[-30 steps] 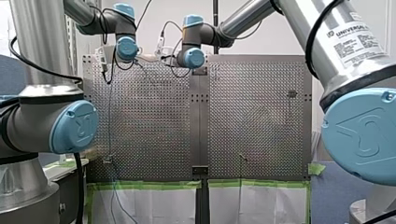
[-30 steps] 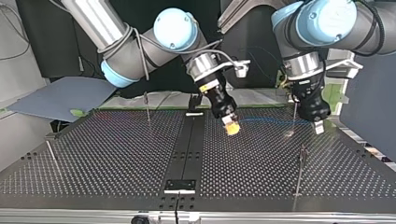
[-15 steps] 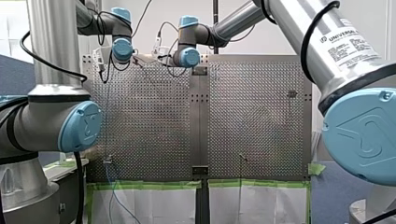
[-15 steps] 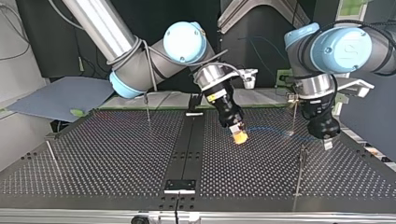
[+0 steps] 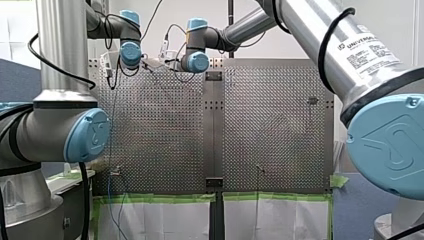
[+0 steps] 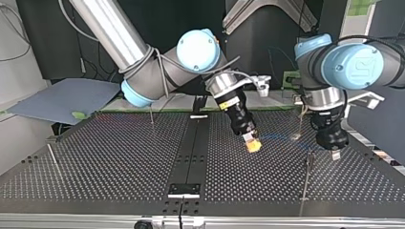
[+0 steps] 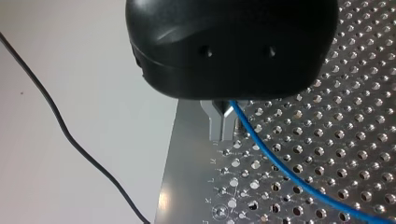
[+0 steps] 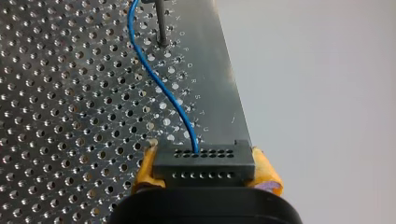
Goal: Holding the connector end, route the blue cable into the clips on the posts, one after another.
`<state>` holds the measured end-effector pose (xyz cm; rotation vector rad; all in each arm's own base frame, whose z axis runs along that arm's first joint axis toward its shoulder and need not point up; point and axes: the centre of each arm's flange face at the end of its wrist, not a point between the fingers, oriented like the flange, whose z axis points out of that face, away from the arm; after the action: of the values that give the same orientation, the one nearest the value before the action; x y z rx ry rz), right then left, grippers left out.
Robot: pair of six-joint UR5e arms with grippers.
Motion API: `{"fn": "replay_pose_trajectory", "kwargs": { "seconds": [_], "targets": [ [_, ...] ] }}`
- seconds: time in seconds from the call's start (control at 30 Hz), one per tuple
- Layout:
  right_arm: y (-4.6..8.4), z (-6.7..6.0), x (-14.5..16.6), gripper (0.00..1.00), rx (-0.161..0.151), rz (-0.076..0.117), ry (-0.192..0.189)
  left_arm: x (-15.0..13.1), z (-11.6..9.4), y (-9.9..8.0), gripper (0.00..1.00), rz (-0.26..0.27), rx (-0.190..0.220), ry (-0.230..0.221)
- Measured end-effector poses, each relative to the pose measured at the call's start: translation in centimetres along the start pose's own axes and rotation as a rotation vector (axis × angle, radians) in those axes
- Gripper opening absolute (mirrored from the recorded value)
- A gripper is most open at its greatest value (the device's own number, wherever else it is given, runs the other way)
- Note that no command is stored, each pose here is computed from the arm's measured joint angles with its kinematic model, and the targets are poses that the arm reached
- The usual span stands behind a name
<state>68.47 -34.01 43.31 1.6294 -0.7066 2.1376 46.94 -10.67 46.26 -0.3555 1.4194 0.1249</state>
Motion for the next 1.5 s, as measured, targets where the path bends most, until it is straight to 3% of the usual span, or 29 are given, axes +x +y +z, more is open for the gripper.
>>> {"fn": "replay_pose_trajectory", "kwargs": {
  "seconds": [0.5, 1.17, 1.4, 1.5],
  "targets": [
    [1.4, 0.3, -0.1, 0.00, -0.017, 0.003, -0.002, 0.8, 1.8, 0.6, 0.00, -0.012, 0.022, 0.009],
    [1.9, 1.6, -1.7, 0.00, -0.014, 0.004, -0.008, 1.2, 5.8, 1.9, 0.00, -0.028, 0.016, 0.019],
    [3.1, 2.0, -1.6, 0.00, -0.027, 0.004, -0.004, 1.6, 6.5, 2.2, 0.00, -0.029, 0.023, 0.017],
    [3.5, 2.1, -1.4, 0.00, -0.029, 0.004, 0.000, 0.9, 7.1, 2.4, 0.00, -0.047, 0.031, -0.008]
  ]
}}
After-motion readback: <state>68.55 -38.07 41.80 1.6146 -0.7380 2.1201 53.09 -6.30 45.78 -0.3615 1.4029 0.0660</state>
